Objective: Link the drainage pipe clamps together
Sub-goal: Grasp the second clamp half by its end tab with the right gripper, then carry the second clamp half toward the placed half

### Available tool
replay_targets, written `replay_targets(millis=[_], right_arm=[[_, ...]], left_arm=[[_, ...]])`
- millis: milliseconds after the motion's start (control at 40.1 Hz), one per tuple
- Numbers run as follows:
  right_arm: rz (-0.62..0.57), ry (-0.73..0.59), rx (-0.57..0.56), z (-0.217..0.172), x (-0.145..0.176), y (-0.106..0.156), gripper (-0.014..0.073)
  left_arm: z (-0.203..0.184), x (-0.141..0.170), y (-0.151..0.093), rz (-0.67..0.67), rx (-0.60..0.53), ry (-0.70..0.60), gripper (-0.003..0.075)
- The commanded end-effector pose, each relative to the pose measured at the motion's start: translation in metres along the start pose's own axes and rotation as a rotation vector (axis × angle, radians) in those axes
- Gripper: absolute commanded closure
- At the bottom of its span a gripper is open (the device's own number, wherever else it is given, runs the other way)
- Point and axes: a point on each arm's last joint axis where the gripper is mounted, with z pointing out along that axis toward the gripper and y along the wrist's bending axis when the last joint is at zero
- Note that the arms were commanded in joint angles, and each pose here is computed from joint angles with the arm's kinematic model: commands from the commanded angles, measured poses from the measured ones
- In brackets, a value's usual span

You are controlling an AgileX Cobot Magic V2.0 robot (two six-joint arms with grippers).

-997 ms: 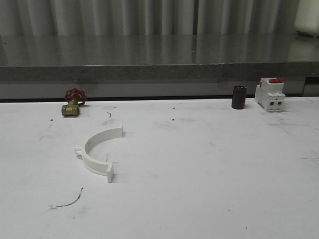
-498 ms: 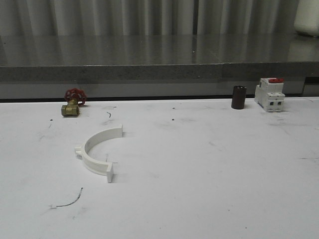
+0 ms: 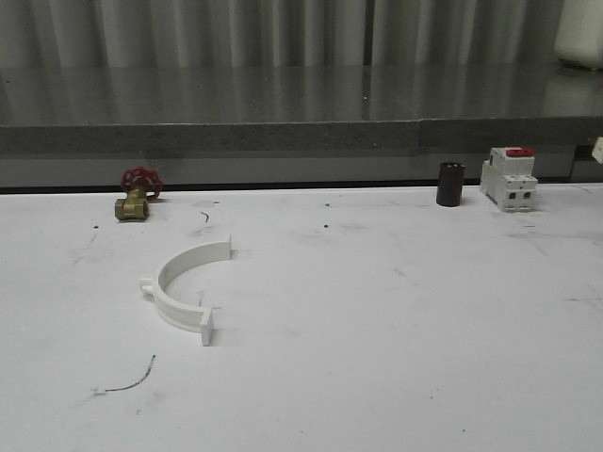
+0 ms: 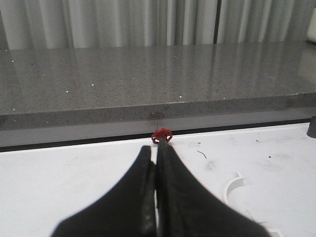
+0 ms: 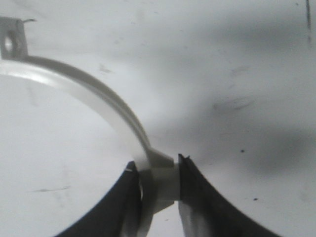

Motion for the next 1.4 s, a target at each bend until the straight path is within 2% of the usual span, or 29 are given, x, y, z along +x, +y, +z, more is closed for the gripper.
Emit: replay_targets(millis=[0, 150, 349, 498, 673, 798, 1097, 1371], right_arm=[[0.006, -0.116, -0.012, -0.044, -0.002, 0.029, 0.0446], [-0.023, -0.125, -0.016, -0.051, 0.006, 0.078, 0.0446], [-0.082, -0.103, -0.077, -0.044, 0.023, 0.148, 0.0446], [-0.155, -0.087, -0.131, -0.03, 0.04, 0.2, 0.0446], [-0.207, -0.061, -0.175, -0.005, 0.061, 0.248, 0.0446], [-0.233, -0.038, -0.187, 0.011, 0.072, 0.271, 0.0446], [-0.258, -0.001, -0.196, 0.033, 0.073, 0.314, 0.0446], [-0.189, 0.024, -0.192, 0.047, 0.072, 0.323, 0.0446]], left_arm=[[-0.002, -0.016, -0.001, -0.002, 0.014, -0.1, 0.0741], [-0.002, -0.016, -0.001, -0.002, 0.014, -0.1, 0.0741], [-0.002, -0.016, -0.001, -0.002, 0.014, -0.1, 0.0741], [-0.002, -0.016, -0.001, -0.002, 0.014, -0.1, 0.0741], [-0.002, -0.016, -0.001, -0.002, 0.014, -0.1, 0.0741], [-0.002, -0.016, -0.001, -0.002, 0.014, -0.1, 0.0741], [-0.002, -0.016, -0.001, -0.002, 0.014, -0.1, 0.0741], [-0.002, -0.016, -0.001, -0.002, 0.014, -0.1, 0.0741]])
